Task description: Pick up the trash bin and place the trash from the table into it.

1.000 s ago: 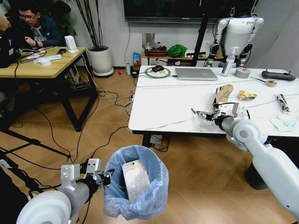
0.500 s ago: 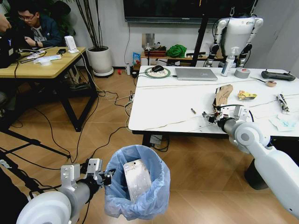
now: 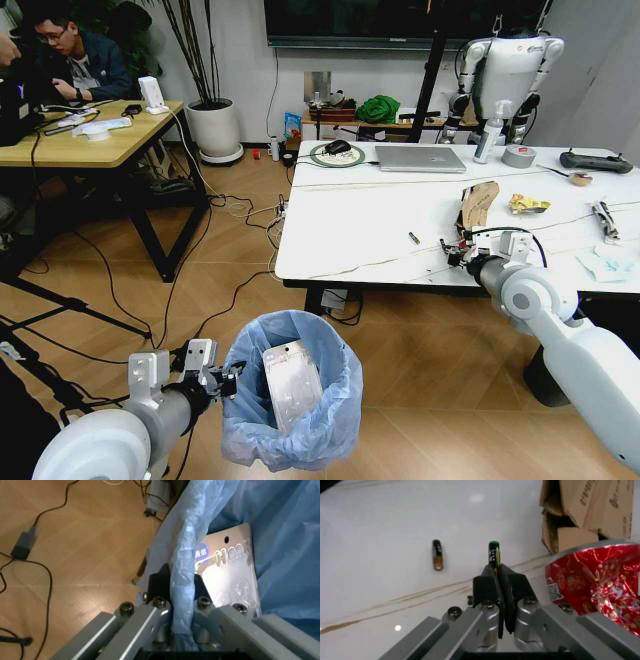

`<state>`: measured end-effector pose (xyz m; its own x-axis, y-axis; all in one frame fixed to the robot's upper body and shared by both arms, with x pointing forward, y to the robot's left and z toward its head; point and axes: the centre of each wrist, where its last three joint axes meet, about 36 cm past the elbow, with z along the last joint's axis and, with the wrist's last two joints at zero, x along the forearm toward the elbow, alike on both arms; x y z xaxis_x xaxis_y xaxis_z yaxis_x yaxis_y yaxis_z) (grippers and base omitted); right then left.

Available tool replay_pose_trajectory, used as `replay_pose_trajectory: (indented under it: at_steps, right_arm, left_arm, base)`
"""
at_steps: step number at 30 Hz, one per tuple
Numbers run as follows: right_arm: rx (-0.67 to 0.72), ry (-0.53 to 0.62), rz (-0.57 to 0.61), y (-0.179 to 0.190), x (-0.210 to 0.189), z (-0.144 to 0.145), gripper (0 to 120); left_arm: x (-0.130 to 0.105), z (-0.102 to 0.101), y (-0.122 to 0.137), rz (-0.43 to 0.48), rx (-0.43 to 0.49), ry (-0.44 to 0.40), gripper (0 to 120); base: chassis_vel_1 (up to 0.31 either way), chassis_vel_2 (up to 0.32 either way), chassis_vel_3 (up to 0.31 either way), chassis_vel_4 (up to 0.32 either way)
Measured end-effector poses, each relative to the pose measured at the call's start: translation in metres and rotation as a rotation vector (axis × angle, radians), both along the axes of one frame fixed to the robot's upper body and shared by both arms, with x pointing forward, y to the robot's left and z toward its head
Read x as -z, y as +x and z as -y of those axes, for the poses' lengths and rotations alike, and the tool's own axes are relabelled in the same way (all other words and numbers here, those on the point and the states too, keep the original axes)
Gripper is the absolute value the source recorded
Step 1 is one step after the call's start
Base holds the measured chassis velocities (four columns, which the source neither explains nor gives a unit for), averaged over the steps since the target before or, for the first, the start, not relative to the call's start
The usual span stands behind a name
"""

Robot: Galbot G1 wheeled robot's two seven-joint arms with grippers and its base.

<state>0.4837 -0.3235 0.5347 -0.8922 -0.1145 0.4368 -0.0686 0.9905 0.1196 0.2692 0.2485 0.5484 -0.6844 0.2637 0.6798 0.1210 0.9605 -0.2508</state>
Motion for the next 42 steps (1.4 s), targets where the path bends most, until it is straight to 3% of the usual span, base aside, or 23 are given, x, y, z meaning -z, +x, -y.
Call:
replay_pose_trajectory:
  at_steps: [15, 18, 19, 22, 26, 31, 42]
  right_arm:
    - [-0.227, 0.115, 0.068, -0.073, -0.047, -0.053, 0]
    - [-0.354, 0.174, 0.067, -0.102, -0.06, -0.078, 0]
    - [-0.48, 0.225, 0.059, -0.122, -0.066, -0.094, 0]
    - [-0.684, 0.272, 0.058, -0.154, -0.069, -0.112, 0]
    - [-0.773, 0.274, 0.064, -0.174, -0.068, -0.114, 0]
    - [-0.796, 0.184, 0.04, -0.184, -0.055, -0.11, 0]
    - [-0.851, 0.151, 0.045, -0.188, -0.046, -0.12, 39]
  left_arm:
    - [-0.001, 0.0, 0.001, 0.007, -0.002, 0.001, 0]
    - [-0.002, -0.001, 0.001, 0.009, -0.005, 0.004, 0]
    - [-0.002, -0.002, 0.001, 0.007, -0.014, 0.004, 0]
    - [-0.001, -0.003, 0.0, 0.005, -0.03, 0.004, 0]
    - [-0.002, -0.003, 0.001, 0.01, -0.033, 0.008, 0]
    - [-0.002, -0.001, 0.002, 0.01, -0.037, 0.002, 0]
    - [-0.002, 0.0, 0.005, 0.01, -0.026, 0.028, 0]
  base:
    - [0.0, 0.0, 0.0, 0.0]
    - [0.0, 0.0, 0.0, 0.0]
    - [0.0, 0.0, 0.0, 0.0]
    - [0.0, 0.0, 0.0, 0.0]
    - [0.0, 0.0, 0.0, 0.0]
    - [0.0, 0.0, 0.0, 0.0]
    - [0.0, 0.0, 0.0, 0.0]
